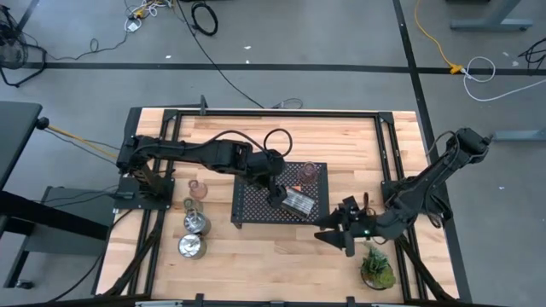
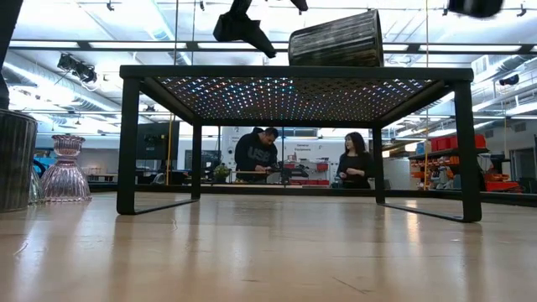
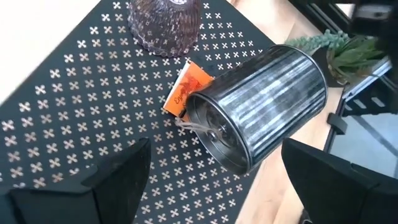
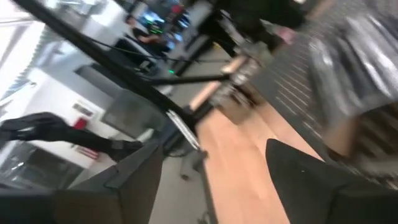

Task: Pick & Place candle stick holders
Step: Put the silver scented candle on the shelf

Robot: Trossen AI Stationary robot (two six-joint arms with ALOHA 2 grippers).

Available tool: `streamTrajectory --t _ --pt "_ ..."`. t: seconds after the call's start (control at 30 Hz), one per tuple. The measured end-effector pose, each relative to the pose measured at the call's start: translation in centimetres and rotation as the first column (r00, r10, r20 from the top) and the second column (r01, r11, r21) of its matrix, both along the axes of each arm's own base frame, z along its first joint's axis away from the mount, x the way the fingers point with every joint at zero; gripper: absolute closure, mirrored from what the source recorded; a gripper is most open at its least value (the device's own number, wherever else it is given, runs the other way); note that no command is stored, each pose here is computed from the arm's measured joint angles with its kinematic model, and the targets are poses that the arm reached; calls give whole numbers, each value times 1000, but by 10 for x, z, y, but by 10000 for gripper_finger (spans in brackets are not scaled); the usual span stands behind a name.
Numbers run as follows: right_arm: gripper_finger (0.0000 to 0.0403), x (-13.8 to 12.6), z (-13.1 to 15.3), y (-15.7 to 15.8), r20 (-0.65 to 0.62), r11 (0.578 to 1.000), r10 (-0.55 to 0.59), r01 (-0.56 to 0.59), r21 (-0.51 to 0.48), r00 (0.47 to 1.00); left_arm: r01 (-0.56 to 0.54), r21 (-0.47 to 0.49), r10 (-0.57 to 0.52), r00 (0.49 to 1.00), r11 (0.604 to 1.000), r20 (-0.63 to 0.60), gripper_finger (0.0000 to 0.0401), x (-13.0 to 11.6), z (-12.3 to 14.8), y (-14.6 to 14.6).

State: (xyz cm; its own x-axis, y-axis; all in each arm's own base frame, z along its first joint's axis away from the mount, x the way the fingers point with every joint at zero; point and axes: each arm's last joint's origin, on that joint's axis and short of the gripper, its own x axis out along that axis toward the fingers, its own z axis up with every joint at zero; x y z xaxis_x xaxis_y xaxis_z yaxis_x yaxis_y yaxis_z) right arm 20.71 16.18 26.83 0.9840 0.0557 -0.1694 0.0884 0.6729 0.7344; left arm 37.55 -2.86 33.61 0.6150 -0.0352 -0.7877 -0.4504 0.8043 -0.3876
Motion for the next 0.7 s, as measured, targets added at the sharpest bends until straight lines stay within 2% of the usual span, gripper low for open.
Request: streamTrajectory --t 0.1,0.23,0.5,0.7 --pt "133 -1 -7 -2 -58 999 -18 20 26 998 -1 -24 1 1000 1000 5 39 0 0 -1" --pt "143 0 -6 -3 -48 999 -47 48 23 998 15 -53 -13 999 998 44 39 7 -1 -6" --pt "147 4 -6 -8 -46 996 -81 83 37 996 38 -93 -39 999 995 -11 39 22 -24 -11" --pt "147 6 -8 -13 -64 993 -106 109 48 992 30 -102 -29 999 994 13 39 23 -22 -10"
